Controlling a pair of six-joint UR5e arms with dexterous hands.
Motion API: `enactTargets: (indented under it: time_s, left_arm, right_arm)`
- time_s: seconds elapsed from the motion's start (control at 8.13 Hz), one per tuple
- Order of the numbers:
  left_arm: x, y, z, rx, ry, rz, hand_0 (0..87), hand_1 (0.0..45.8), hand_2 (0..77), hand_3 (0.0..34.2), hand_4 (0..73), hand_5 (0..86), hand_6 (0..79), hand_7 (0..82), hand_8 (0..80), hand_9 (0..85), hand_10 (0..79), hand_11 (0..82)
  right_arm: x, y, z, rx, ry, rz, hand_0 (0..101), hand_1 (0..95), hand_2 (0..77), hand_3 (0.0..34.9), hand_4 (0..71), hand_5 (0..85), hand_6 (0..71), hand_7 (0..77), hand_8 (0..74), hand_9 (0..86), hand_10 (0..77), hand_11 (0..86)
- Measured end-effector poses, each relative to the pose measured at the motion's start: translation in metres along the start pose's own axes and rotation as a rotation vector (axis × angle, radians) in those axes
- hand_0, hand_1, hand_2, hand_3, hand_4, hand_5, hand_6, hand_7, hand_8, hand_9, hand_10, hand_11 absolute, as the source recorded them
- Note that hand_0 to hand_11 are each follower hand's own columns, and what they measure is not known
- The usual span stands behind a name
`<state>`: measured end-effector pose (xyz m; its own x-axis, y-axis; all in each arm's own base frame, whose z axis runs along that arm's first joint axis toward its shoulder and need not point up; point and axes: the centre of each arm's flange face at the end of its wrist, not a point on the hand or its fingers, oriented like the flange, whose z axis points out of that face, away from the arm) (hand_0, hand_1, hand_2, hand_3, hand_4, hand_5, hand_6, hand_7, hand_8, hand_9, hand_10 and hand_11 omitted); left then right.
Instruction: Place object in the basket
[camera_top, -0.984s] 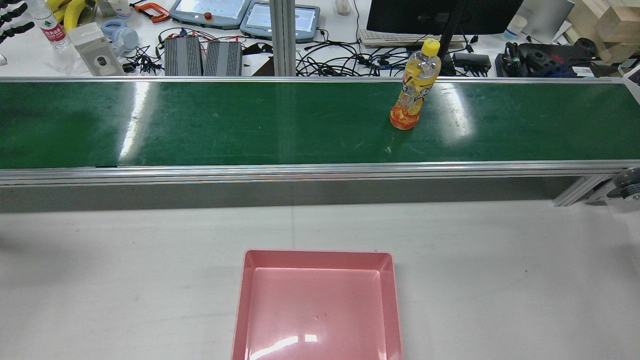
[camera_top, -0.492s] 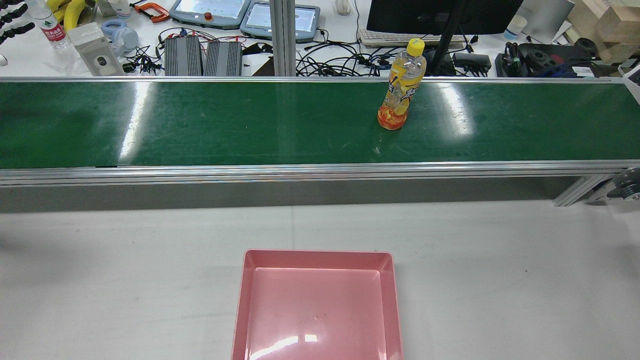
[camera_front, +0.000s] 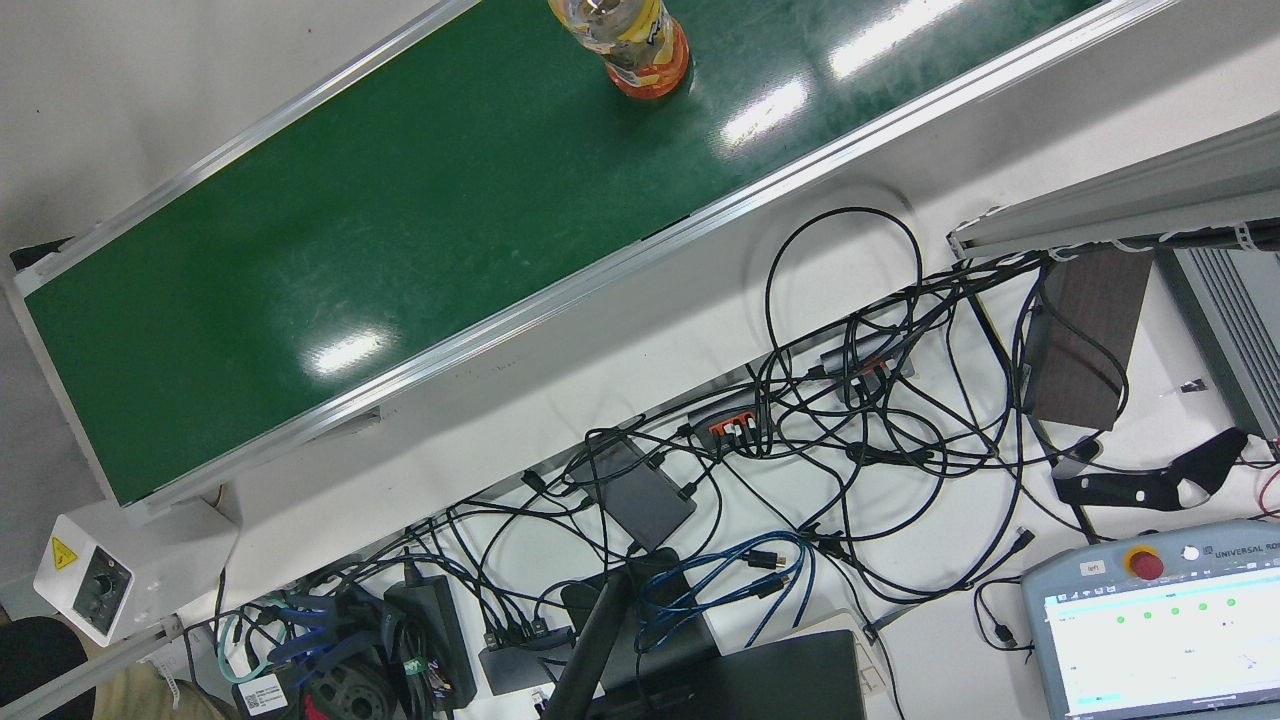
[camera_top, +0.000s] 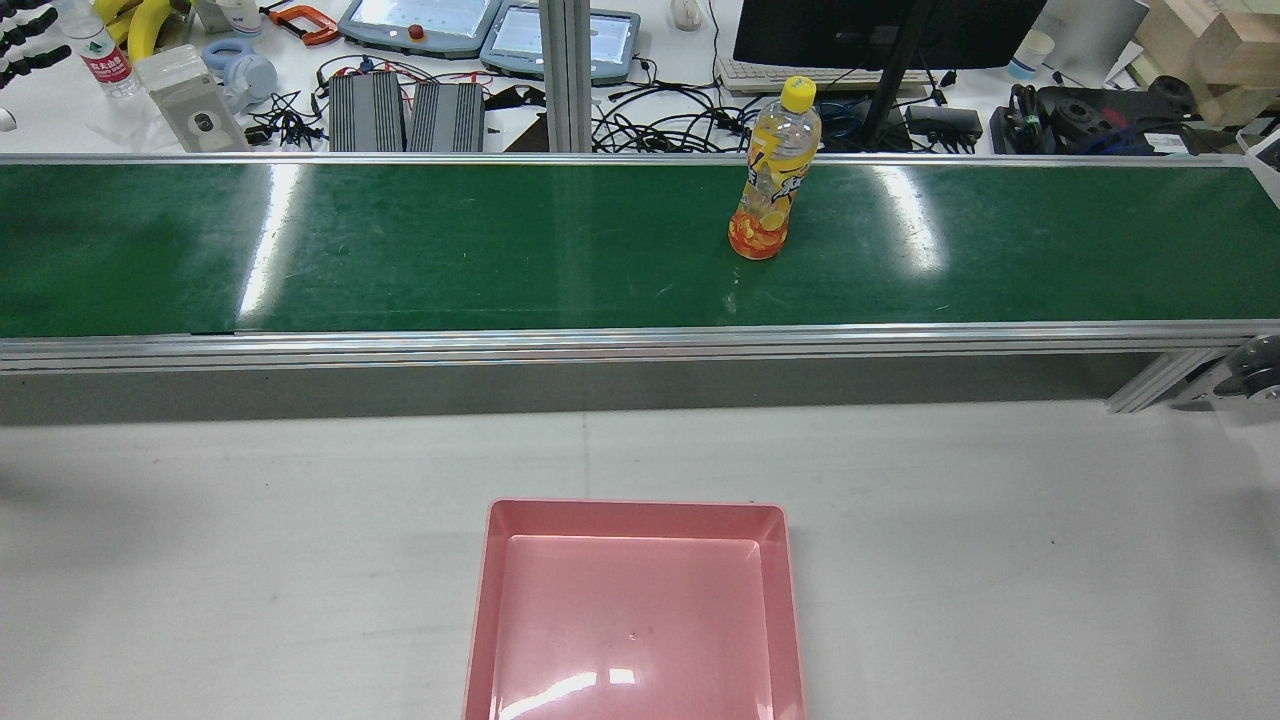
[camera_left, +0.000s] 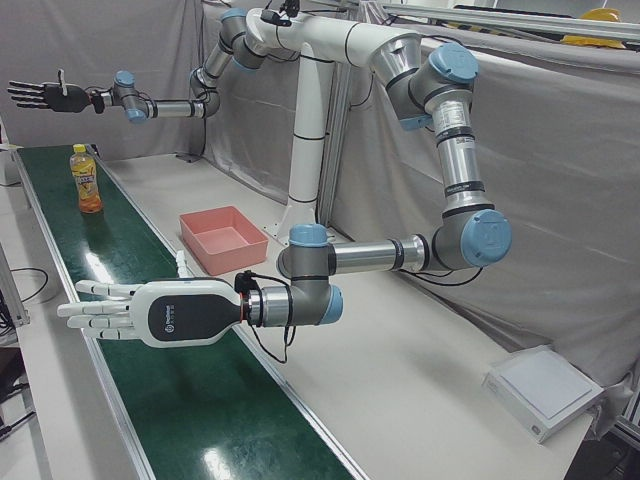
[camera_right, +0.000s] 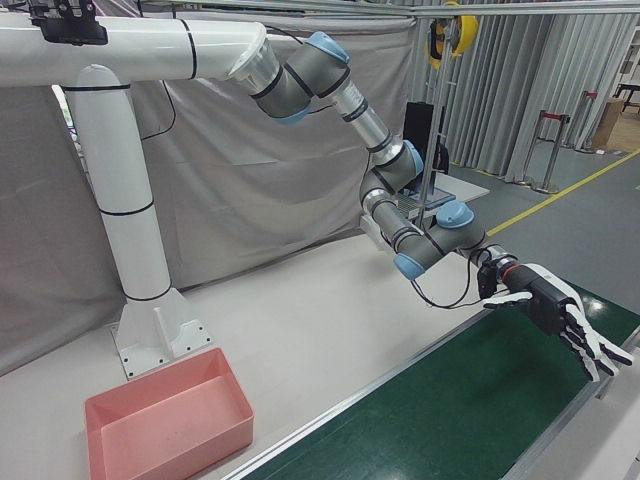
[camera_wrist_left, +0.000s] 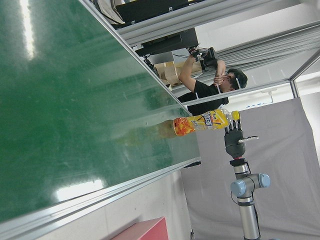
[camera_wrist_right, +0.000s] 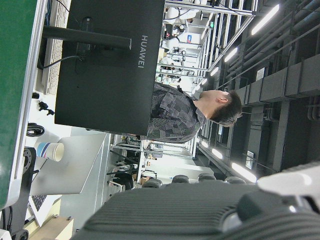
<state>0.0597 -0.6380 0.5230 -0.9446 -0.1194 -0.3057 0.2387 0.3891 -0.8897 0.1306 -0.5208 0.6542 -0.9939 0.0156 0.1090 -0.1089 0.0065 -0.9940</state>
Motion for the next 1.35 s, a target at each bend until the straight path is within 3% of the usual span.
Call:
enactTargets:
  time_s: [1.35]
  left_arm:
    - [0.0017,0.0022,0.001,0.0,0.002,0.0,51.5,13.1,0.5,0.0,18.5,11.4,0.0,0.5,4.9,8.2,8.2,12.0]
  right_arm:
    - [0.0,0.0001,0.0001,0.0,0.0,0.0,0,0.0,0.5,0.3,0.0,0.0,0.0,0.5,0.0,0.0,0.0,0.0]
